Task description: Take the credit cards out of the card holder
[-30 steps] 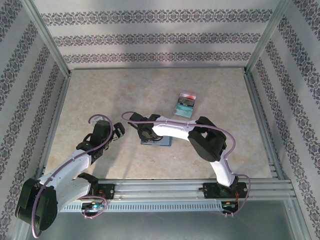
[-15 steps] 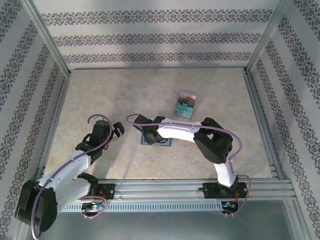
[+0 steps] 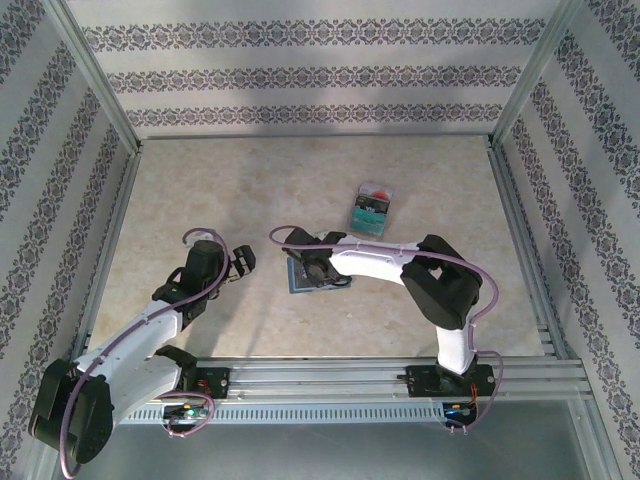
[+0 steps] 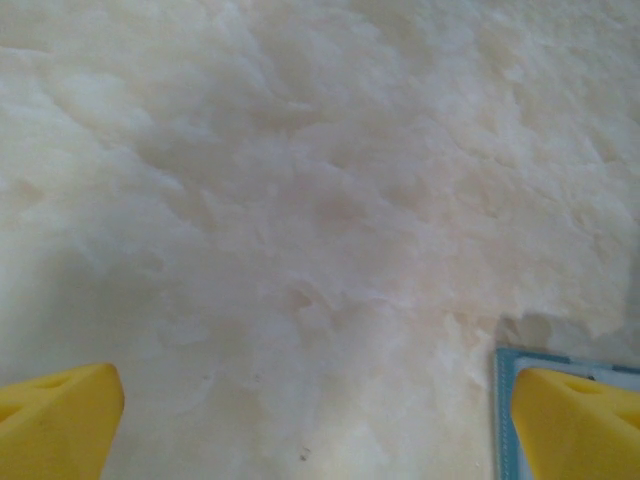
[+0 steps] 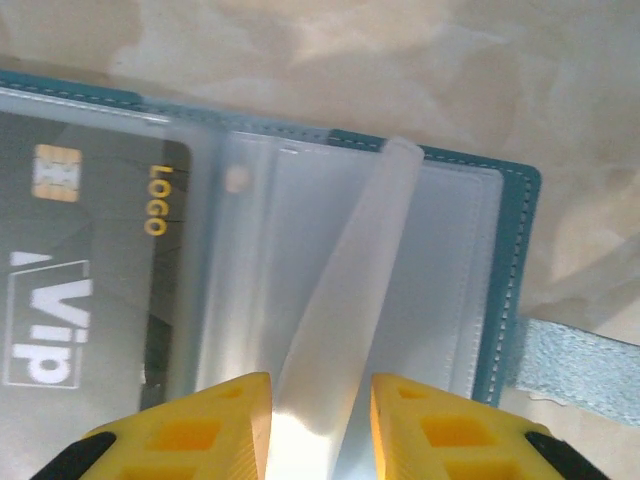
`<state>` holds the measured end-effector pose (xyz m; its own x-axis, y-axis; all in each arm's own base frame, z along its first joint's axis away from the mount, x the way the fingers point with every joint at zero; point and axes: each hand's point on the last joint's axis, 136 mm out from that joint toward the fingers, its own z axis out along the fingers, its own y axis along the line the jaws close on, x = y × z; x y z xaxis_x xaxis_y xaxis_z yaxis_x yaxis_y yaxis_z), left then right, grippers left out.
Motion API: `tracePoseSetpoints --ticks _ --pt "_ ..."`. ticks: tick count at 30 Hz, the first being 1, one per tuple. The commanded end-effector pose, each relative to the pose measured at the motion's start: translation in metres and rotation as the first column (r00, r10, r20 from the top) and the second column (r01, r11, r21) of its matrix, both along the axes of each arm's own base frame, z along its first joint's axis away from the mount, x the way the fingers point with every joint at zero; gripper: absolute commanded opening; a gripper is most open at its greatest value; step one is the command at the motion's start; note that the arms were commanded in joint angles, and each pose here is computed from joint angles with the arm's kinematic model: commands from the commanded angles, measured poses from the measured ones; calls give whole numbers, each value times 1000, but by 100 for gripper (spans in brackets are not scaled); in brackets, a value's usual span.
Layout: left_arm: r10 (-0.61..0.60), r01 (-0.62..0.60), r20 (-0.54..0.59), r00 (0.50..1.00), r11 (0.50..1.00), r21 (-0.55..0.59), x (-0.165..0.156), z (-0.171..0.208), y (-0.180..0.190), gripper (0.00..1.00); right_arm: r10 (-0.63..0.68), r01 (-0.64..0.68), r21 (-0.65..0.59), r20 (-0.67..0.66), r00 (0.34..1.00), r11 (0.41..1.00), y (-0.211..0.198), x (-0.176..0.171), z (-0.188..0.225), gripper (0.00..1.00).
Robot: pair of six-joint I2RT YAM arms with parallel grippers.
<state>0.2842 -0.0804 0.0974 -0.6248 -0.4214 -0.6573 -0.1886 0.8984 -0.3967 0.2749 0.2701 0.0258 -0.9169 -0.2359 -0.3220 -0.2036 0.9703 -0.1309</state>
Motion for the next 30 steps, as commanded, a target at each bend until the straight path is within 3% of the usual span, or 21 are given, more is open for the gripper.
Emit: tracePoseSetpoints --ticks 1,12,21,26,30 --pt "-54 53 65 996 999 11 9 19 -15 99 -36 36 -14 29 999 999 -14 2 9 32" --pt "-117 116 62 991 993 27 10 18 -38 95 -64 66 -29 58 996 997 -34 3 20 30" --pt "-214 213 43 976 977 26 6 10 -74 80 -99 102 -44 62 993 994 -53 3 21 30" --pt "-299 298 28 954 954 18 2 6 -103 65 -145 148 -39 66 987 988 -68 3 25 29" --pt "-347 347 15 938 938 12 1 1 -122 60 -170 171 -5 83 982 985 -73 7 35 28"
